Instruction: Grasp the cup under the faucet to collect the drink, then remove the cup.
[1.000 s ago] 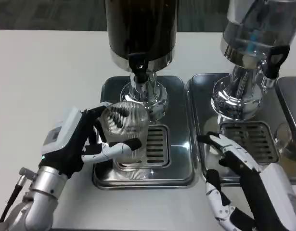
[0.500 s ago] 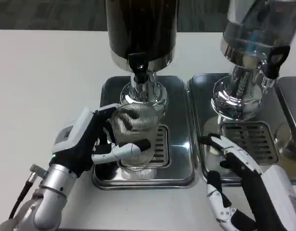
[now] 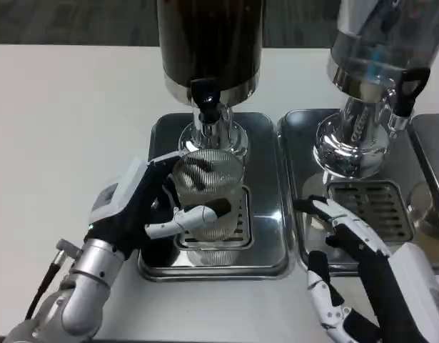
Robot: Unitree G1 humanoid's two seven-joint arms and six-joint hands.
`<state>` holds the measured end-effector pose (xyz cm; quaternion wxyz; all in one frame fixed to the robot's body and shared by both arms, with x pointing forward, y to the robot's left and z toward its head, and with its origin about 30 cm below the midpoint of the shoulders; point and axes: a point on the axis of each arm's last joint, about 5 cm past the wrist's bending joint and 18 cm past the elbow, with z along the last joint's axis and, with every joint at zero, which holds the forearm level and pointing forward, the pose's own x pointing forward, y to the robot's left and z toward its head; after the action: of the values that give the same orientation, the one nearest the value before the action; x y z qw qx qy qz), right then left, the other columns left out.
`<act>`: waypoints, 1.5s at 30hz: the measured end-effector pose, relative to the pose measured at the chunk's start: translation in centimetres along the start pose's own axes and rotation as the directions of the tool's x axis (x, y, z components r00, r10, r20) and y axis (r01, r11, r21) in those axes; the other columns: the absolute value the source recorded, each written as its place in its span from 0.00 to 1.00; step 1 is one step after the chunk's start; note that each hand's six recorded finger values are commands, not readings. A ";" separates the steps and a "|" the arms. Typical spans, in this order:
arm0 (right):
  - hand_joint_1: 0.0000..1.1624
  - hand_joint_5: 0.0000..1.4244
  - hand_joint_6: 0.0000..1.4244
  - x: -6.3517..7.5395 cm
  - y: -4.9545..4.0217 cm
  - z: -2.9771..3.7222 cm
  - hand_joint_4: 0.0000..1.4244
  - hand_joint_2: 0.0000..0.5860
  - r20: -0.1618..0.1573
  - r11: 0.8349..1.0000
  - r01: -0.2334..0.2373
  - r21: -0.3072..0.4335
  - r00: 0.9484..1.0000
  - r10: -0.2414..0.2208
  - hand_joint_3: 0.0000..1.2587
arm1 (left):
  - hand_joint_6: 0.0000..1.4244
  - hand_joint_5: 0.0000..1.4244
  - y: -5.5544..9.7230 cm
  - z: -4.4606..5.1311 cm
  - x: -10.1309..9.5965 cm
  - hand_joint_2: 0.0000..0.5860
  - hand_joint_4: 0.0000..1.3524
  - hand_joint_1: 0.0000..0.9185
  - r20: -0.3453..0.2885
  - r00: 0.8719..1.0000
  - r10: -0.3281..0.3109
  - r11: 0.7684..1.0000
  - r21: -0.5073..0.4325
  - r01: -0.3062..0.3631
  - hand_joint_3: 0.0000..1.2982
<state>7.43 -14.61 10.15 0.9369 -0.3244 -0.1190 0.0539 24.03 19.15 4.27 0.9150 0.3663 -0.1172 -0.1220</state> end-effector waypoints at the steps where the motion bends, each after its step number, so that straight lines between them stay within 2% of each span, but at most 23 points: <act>1: 0.47 0.10 0.24 0.0 0.00 0.00 0.11 0.99 0.000 1.000 0.000 0.000 1.000 0.000 0.20 | 0.67 0.56 0.0 0.01 0.0 0.26 0.40 0.28 -0.001 1.000 -0.003 1.000 -0.002 0.003 0.37; 8: 0.47 0.11 0.25 0.0 0.01 0.00 0.12 0.99 -0.003 1.000 0.000 0.002 1.000 0.000 0.20 | 0.62 0.50 0.0 0.05 0.1 0.24 0.35 0.26 -0.008 1.000 -0.009 1.000 -0.014 0.008 0.32; 14: 0.47 0.11 0.25 0.0 0.02 0.01 0.12 0.99 -0.003 1.000 0.000 0.006 1.000 0.000 0.21 | 0.49 0.40 0.0 0.04 0.1 0.21 0.28 0.20 -0.009 1.000 -0.013 1.000 -0.008 0.013 0.29; 19: 0.46 0.11 0.25 0.1 0.07 0.04 0.12 0.99 0.004 1.000 -0.003 0.009 1.000 0.003 0.21 | 0.42 0.37 0.2 -0.04 0.1 0.17 0.24 0.16 -0.003 1.000 -0.023 1.000 0.010 0.023 0.25; 25: 0.46 0.11 0.25 0.7 0.27 0.22 0.12 0.98 0.010 1.000 0.008 0.016 1.000 -0.008 0.20 | 0.38 0.32 0.6 -0.23 0.0 0.15 0.20 0.13 -0.002 1.000 -0.026 0.999 0.022 0.026 0.19; 40: 0.45 0.11 0.26 0.4 0.78 0.38 0.12 0.97 0.000 1.000 -0.010 0.026 1.000 0.010 0.20 | 0.32 0.27 1.5 -0.66 -0.5 0.14 0.16 0.11 -0.002 1.000 -0.028 0.998 0.048 0.028 0.18; 45: 0.45 0.12 0.26 0.3 0.78 0.40 0.12 0.97 -0.002 1.000 -0.011 0.026 1.000 0.011 0.20 | 0.27 0.21 1.7 -0.75 -0.5 0.13 0.09 0.09 -0.002 0.999 -0.032 0.998 0.061 0.032 0.13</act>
<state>7.59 -13.71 10.02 0.9408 -0.3130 -0.1156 0.0603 24.00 20.96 4.85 0.9015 0.3957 -0.1147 -0.1327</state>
